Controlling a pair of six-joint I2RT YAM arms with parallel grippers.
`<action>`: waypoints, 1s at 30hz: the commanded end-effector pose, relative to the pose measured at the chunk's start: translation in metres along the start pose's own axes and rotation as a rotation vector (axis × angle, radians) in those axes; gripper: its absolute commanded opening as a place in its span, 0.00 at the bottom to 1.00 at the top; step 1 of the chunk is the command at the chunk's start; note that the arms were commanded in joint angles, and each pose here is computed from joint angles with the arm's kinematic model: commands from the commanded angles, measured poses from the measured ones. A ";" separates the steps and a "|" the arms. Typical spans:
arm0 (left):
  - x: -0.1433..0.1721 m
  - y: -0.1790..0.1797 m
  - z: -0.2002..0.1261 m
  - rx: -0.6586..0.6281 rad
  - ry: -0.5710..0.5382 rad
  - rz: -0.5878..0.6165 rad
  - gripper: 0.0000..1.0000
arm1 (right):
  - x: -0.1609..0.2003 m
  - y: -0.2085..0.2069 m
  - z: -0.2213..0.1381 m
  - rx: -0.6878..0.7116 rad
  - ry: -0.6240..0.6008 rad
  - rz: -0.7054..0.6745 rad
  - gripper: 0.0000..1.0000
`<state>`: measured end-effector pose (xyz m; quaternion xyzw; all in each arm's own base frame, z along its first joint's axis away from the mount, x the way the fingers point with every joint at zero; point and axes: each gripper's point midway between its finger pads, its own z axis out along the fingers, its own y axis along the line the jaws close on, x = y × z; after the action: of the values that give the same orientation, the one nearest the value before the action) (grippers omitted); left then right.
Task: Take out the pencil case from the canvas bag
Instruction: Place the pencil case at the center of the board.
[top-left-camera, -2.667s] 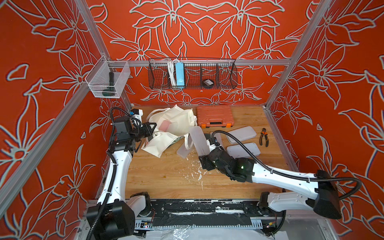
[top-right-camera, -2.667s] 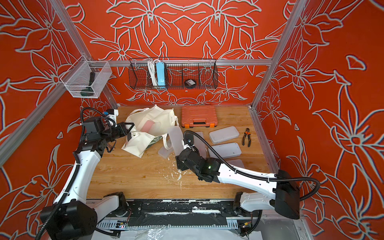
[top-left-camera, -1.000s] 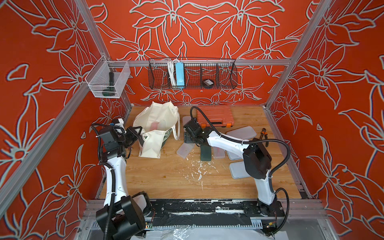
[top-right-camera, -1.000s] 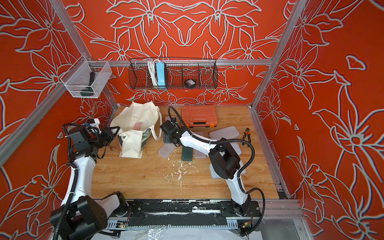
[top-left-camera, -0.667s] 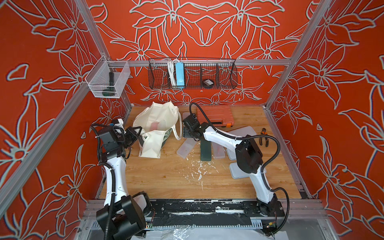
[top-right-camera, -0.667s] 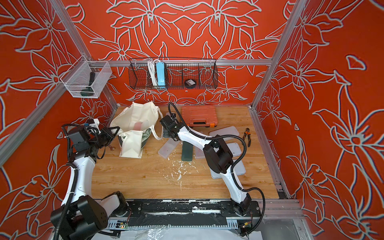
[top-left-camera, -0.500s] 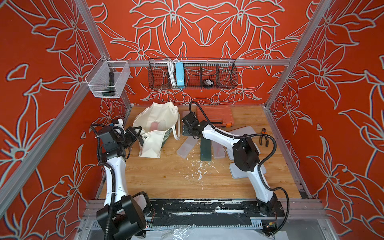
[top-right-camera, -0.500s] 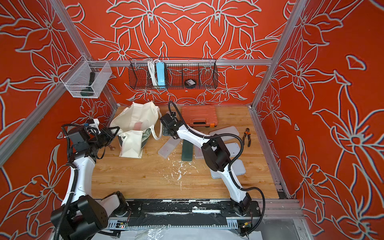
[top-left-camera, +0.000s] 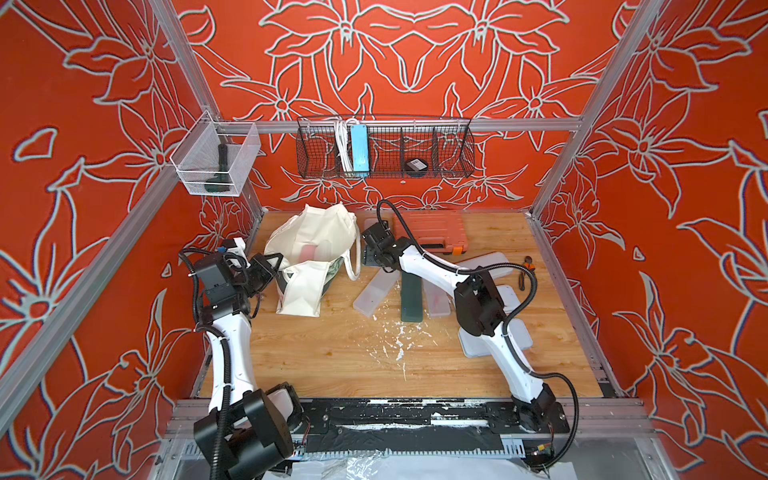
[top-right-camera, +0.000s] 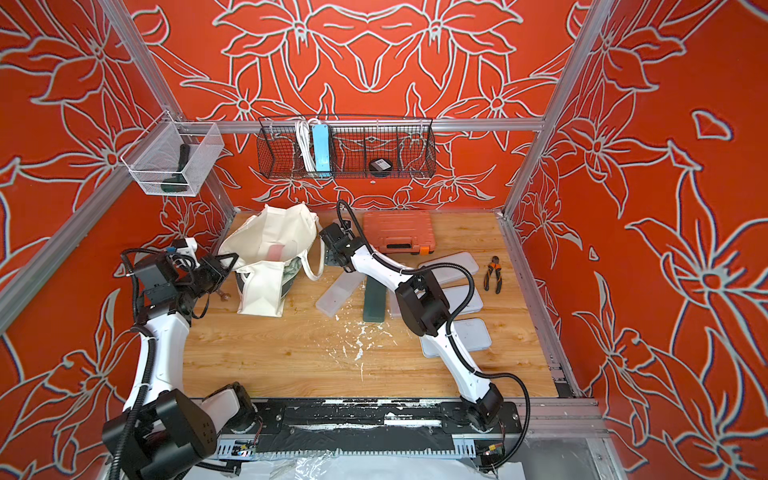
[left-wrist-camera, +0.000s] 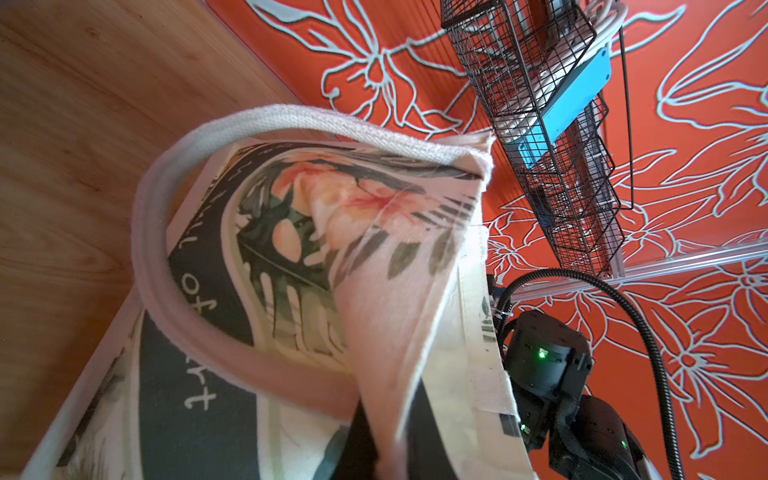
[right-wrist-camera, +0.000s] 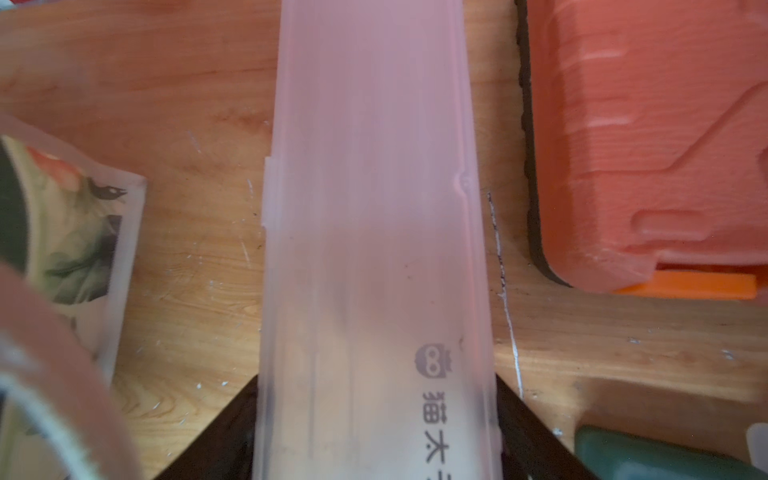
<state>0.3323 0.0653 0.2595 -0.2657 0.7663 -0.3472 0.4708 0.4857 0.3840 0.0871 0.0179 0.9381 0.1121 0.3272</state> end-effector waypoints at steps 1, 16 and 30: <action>-0.012 -0.018 -0.005 0.065 -0.027 0.071 0.00 | -0.012 0.000 0.008 -0.010 -0.033 0.022 0.64; -0.012 -0.016 -0.002 0.089 -0.013 0.069 0.00 | -0.021 0.007 0.043 -0.063 -0.048 0.058 0.64; -0.011 -0.012 0.000 0.088 -0.005 0.056 0.00 | -0.015 0.006 0.053 -0.057 -0.005 0.070 0.80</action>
<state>0.3363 0.0674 0.2585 -0.2524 0.7644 -0.3613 0.4705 0.5292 0.3986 0.0573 0.0365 0.9317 0.1454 0.3309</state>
